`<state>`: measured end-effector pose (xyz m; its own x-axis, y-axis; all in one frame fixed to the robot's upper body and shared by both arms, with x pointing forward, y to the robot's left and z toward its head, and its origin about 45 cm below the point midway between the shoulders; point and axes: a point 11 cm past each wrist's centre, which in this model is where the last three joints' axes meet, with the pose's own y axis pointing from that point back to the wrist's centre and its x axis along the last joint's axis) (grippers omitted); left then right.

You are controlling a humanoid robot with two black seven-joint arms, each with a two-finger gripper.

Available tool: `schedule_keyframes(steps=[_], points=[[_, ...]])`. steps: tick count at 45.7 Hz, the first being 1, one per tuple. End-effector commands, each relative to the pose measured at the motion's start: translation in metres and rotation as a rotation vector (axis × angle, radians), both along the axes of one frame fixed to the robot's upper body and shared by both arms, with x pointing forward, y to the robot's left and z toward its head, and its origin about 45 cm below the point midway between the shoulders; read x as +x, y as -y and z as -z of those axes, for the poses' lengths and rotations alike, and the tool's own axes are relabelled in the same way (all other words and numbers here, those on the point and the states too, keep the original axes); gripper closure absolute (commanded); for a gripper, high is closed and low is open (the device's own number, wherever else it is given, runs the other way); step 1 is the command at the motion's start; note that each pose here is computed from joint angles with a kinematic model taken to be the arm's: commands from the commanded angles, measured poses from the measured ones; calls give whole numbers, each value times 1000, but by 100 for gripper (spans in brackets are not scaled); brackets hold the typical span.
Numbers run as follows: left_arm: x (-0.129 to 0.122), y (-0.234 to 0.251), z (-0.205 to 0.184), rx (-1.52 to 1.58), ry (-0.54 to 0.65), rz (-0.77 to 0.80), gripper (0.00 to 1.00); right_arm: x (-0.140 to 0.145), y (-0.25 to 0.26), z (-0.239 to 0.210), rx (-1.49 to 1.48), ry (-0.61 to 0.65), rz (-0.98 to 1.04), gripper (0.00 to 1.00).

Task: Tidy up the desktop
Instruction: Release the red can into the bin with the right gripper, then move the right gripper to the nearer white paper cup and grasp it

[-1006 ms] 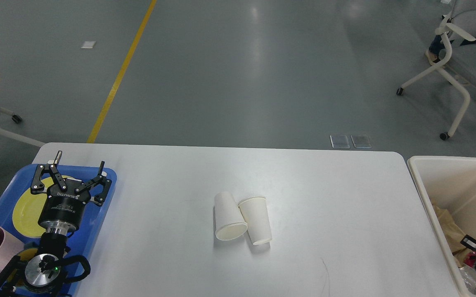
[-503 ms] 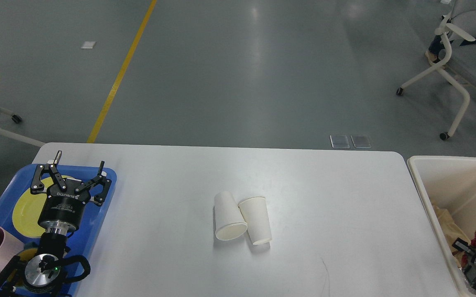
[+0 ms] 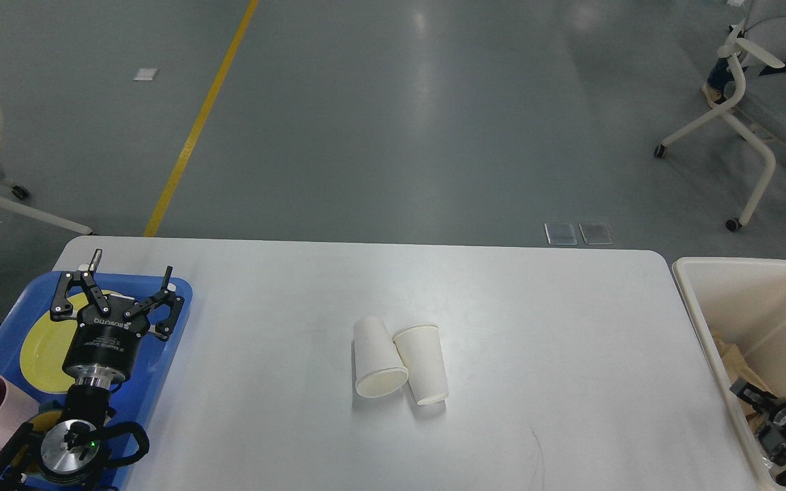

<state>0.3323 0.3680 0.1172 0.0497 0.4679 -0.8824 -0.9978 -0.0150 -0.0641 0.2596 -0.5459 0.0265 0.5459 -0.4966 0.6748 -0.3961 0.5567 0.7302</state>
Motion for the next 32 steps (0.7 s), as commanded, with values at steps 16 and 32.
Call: schedule_keyframes(steps=[16, 32], points=[[0, 0, 0, 0, -1, 2, 4, 72, -44, -105, 74, -221, -55, 0], [0, 0, 0, 0, 0, 1, 4, 111, -195, -224, 291, -611, -435, 0]])
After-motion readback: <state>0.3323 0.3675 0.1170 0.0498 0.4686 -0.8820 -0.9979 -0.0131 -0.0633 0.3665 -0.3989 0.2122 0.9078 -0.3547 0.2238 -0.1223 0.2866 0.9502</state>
